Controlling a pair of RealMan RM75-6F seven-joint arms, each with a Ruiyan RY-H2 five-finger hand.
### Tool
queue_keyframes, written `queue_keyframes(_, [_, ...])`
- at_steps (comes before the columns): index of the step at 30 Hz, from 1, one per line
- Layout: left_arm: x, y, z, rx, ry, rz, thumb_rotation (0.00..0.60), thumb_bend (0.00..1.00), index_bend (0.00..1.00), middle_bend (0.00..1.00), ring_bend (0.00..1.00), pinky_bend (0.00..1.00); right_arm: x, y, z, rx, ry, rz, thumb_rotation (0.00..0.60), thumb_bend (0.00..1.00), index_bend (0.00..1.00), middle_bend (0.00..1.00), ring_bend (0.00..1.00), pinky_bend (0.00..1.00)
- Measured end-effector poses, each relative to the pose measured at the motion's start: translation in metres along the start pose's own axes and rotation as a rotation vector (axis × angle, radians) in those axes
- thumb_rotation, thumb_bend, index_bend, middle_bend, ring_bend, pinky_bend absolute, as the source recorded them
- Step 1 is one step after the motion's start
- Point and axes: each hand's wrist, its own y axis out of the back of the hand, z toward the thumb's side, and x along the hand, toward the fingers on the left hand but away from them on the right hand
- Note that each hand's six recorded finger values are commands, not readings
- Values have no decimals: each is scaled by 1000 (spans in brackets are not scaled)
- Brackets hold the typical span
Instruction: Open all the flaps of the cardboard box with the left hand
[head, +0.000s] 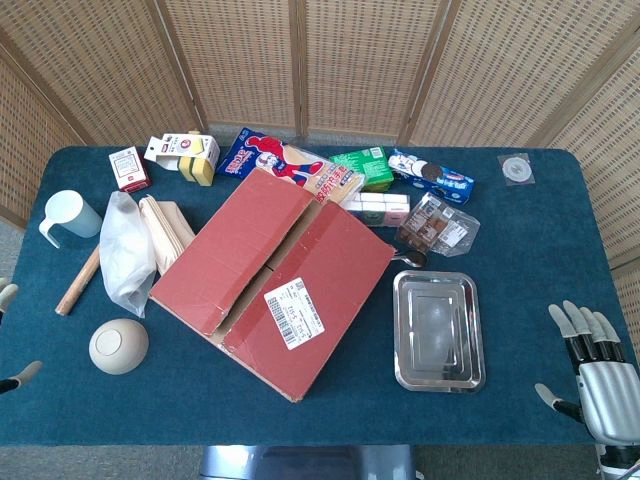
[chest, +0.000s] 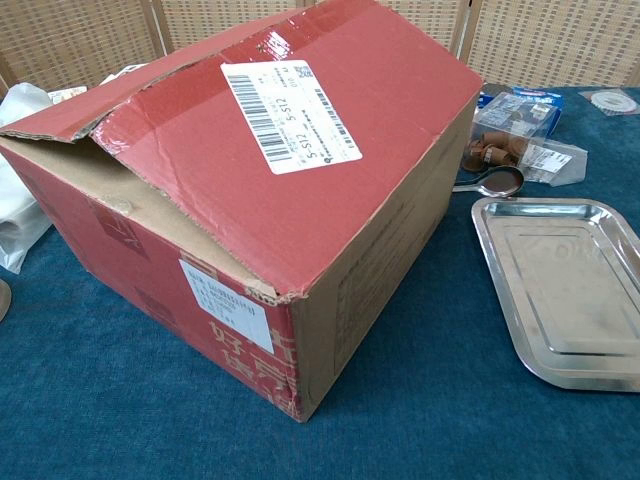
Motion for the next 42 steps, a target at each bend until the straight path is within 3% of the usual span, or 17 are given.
queue_keyframes(9, [2,-1,3,-22,-15,-9,600,0,1,0,0,0,0,1,0,3,-3,-4,600,0,0,0,0,0])
queue_keyframes(17, [25,6,25,-164,-95,-42,600,0,1,0,0,0,0,2,0,3,-6,-10,600,0,0,0,0,0])
queue_keyframes(28, [69,20,110,-274,-321,-98,600,0,0,0,0,0,0,1,0,8,-9,-5,600,0,0,0,0,0])
queue_keyframes(42, [63,13,202,-180,-562,-141,600,0,0,0,0,0,1,5,-1,-8,-9,-12,600,0,0,0,0,0])
